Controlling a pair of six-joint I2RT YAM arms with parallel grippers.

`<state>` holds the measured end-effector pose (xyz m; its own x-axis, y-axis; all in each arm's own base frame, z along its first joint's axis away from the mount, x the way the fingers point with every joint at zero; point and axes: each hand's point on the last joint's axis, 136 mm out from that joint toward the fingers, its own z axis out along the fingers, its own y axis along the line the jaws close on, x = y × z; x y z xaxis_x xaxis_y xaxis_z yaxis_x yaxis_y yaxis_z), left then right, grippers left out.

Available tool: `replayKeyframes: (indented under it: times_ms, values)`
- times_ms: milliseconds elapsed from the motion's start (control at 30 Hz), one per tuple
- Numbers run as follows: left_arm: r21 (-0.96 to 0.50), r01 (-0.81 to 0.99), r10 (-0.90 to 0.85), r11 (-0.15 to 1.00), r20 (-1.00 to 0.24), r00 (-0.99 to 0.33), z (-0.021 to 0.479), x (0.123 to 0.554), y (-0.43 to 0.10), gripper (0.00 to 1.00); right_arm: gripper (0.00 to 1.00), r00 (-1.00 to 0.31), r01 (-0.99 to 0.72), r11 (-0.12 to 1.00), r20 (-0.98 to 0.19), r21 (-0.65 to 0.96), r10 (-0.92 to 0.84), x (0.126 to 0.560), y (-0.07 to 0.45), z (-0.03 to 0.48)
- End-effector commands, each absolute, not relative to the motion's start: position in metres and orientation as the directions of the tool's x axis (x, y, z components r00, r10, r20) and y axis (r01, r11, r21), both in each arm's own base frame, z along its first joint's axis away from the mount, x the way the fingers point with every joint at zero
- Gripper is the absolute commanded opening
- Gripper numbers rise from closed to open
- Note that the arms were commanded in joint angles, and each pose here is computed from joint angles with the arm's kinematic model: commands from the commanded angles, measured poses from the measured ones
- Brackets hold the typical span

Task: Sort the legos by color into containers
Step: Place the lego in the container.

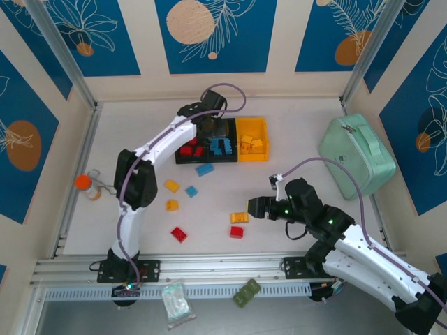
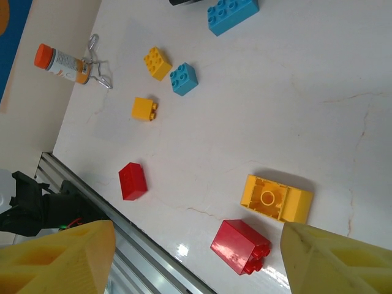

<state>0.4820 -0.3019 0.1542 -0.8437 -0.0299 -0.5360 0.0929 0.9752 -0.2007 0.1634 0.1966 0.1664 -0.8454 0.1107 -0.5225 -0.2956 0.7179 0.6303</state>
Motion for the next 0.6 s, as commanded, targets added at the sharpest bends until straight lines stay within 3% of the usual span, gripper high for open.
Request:
replayKeyframes:
  times_ms: [0,567]
  values:
    - [-0.146,0.092,0.0,0.985,-0.536,-0.844,0.147,0.491,-0.304,0.52,0.72,-0.852,-0.266,0.73,-0.508,0.629,0.127,0.163,0.191,0.162]
    - [-0.136,0.053,-0.031,0.989,-0.551,-0.834,0.11,0.536,-0.309,0.54,0.71,-0.844,-0.248,0.742,-0.515,0.623,0.149,0.158,0.179,0.166]
